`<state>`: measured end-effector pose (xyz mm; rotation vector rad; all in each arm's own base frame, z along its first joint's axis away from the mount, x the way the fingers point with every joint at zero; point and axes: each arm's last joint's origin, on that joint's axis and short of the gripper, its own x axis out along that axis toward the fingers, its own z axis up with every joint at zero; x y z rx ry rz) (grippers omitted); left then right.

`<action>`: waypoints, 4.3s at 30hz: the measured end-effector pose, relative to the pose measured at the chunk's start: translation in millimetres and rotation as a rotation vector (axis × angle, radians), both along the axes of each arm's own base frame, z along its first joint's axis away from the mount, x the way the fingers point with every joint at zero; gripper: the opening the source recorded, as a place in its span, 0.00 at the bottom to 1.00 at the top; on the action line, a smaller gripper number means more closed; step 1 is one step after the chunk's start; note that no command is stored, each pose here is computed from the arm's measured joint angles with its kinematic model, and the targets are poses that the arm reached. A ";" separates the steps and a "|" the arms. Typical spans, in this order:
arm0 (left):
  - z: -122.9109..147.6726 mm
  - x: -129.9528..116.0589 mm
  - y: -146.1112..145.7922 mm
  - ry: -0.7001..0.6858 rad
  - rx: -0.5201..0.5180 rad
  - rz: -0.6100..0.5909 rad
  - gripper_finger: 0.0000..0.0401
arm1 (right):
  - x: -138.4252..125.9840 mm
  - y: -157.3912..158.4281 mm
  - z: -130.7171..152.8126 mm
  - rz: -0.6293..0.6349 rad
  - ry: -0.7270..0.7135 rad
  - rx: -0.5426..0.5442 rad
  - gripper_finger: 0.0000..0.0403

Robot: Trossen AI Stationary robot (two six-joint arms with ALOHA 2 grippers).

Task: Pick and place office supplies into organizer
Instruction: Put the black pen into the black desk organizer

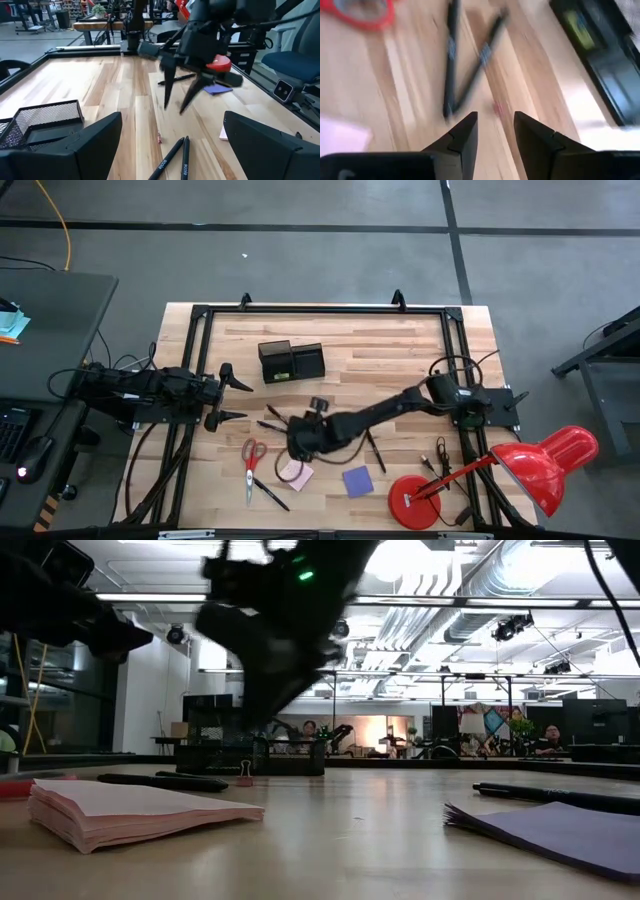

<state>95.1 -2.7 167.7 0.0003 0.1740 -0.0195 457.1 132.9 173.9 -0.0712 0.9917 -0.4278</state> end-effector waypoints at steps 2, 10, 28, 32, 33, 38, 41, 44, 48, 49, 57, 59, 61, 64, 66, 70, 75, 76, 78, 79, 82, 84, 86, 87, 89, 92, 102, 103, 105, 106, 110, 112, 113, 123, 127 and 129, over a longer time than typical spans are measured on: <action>0.5 0.1 0.1 -0.006 0.000 0.002 0.84 | -12.8 7.9 5.1 -0.073 0.021 -0.018 0.31; 1.4 0.2 0.0 -0.014 -0.001 0.002 0.84 | -55.8 49.4 16.9 -0.264 0.010 -0.030 0.31; 5.3 0.8 0.2 -0.055 0.007 0.009 0.84 | -128.7 143.2 11.9 -0.395 -0.380 0.005 0.31; 6.4 0.9 0.0 -0.067 -0.006 0.001 0.84 | -128.6 141.6 -6.8 -0.405 -0.429 0.023 0.31; 6.4 0.9 -0.2 -0.067 -0.007 -0.004 0.84 | -127.6 140.3 -12.1 -0.403 -0.425 0.032 0.31; 6.5 0.9 -0.3 -0.067 -0.006 -0.008 0.84 | -125.9 131.4 -28.3 -0.373 -0.435 0.056 0.31; 6.4 0.9 -0.3 -0.067 -0.005 -0.008 0.84 | -125.5 120.9 -34.0 -0.343 -0.466 0.098 0.31; 5.8 0.8 -0.3 -0.061 -0.005 -0.009 0.84 | -125.3 109.3 -33.7 -0.282 -0.533 0.164 0.31; 5.8 0.8 -0.3 -0.061 -0.005 -0.008 0.84 | -140.9 87.8 -31.7 -0.229 -0.572 0.212 0.31; 5.8 0.8 -0.3 -0.060 -0.006 -0.008 0.84 | -148.1 82.0 -31.7 -0.246 -0.586 0.222 0.31; 1.7 0.2 -0.6 -0.018 -0.016 -0.018 0.84 | -197.5 59.5 -56.1 -0.366 -0.609 0.311 0.31; 1.5 0.2 -0.7 -0.014 -0.032 -0.016 0.84 | -200.6 55.9 -59.9 -0.389 -0.623 0.300 0.31; 1.4 0.2 -0.7 -0.013 -0.040 -0.018 0.84 | -201.3 54.4 -60.3 -0.399 -0.643 0.279 0.31; 0.8 0.1 -0.9 -0.006 -0.057 -0.019 0.84 | -202.3 52.1 -61.6 -0.398 -0.624 0.257 0.31; 0.4 0.0 -0.9 -0.002 -0.061 -0.021 0.84 | -203.6 50.0 -63.6 -0.412 -0.587 0.270 0.31; -0.3 -0.1 -0.9 0.006 -0.061 -0.022 0.84 | -206.4 46.4 -66.3 -0.435 -0.545 0.265 0.31; -0.3 -0.1 -1.0 0.005 -0.062 -0.022 0.84 | -209.2 45.0 -68.3 -0.441 -0.501 0.264 0.31; -0.3 -0.1 -0.9 0.006 -0.062 -0.021 0.84 | -210.0 44.4 -68.7 -0.440 -0.493 0.256 0.31; -0.3 -0.1 -0.9 0.005 -0.061 -0.022 0.84 | -211.4 43.3 -69.3 -0.455 -0.486 0.253 0.31; -0.3 -0.1 -1.0 0.005 -0.061 -0.022 0.84 | -212.2 42.7 -69.7 -0.464 -0.481 0.255 0.31; -0.3 -0.1 -1.0 0.005 -0.061 -0.022 0.84 | -215.3 44.0 -70.8 -0.480 -0.463 0.272 0.31; -0.3 -0.1 -1.0 0.005 -0.061 -0.022 0.84 | -217.4 45.3 -71.2 -0.481 -0.459 0.272 0.31; -0.3 -0.1 -0.9 0.005 -0.061 -0.022 0.84 | -219.0 46.8 -71.3 -0.481 -0.459 0.275 0.31; -0.3 -0.1 -1.0 0.005 -0.061 -0.022 0.84 | -220.0 47.1 -71.4 -0.483 -0.459 0.274 0.31; -0.3 -0.1 -1.0 0.005 -0.061 -0.022 0.84 | -221.3 47.4 -71.5 -0.491 -0.462 0.274 0.31; -0.3 -0.1 -1.0 0.005 -0.061 -0.022 0.84 | -222.1 48.2 -72.1 -0.496 -0.445 0.290 0.31; -0.3 -0.1 -1.0 0.005 -0.061 -0.022 0.84 | -217.5 53.3 -79.3 -0.433 -0.408 0.304 0.30; -0.3 -0.1 -0.9 0.005 -0.061 -0.022 0.84 | -217.6 53.2 -79.9 -0.434 -0.404 0.304 0.30; -0.3 -0.1 -1.0 0.005 -0.061 -0.022 0.84 | -217.9 53.1 -81.1 -0.436 -0.392 0.300 0.29; -0.3 -0.1 -0.9 0.005 -0.061 -0.022 0.84 | -218.2 53.0 -82.0 -0.442 -0.386 0.303 0.28; -0.3 -0.1 -0.9 0.005 -0.058 -0.022 0.84 | -219.8 51.9 -83.6 -0.459 -0.345 0.310 0.22; -0.3 -0.1 -0.9 0.005 -0.058 -0.022 0.84 | -219.8 50.8 -83.9 -0.458 -0.337 0.303 0.19; -0.3 -0.1 -0.9 0.005 -0.058 -0.022 0.84 | -219.4 50.0 -84.0 -0.459 -0.334 0.301 0.18; -0.3 -0.1 -0.9 0.005 -0.061 -0.021 0.84 | -217.3 46.5 -84.7 -0.478 -0.343 0.297 0.05; -0.3 -0.1 -0.9 0.005 -0.060 -0.022 0.84 | -217.3 46.4 -85.0 -0.477 -0.357 0.287 0.05; -0.3 -0.1 -0.9 0.005 -0.059 -0.022 0.84 | -217.1 46.1 -85.3 -0.477 -0.370 0.278 0.06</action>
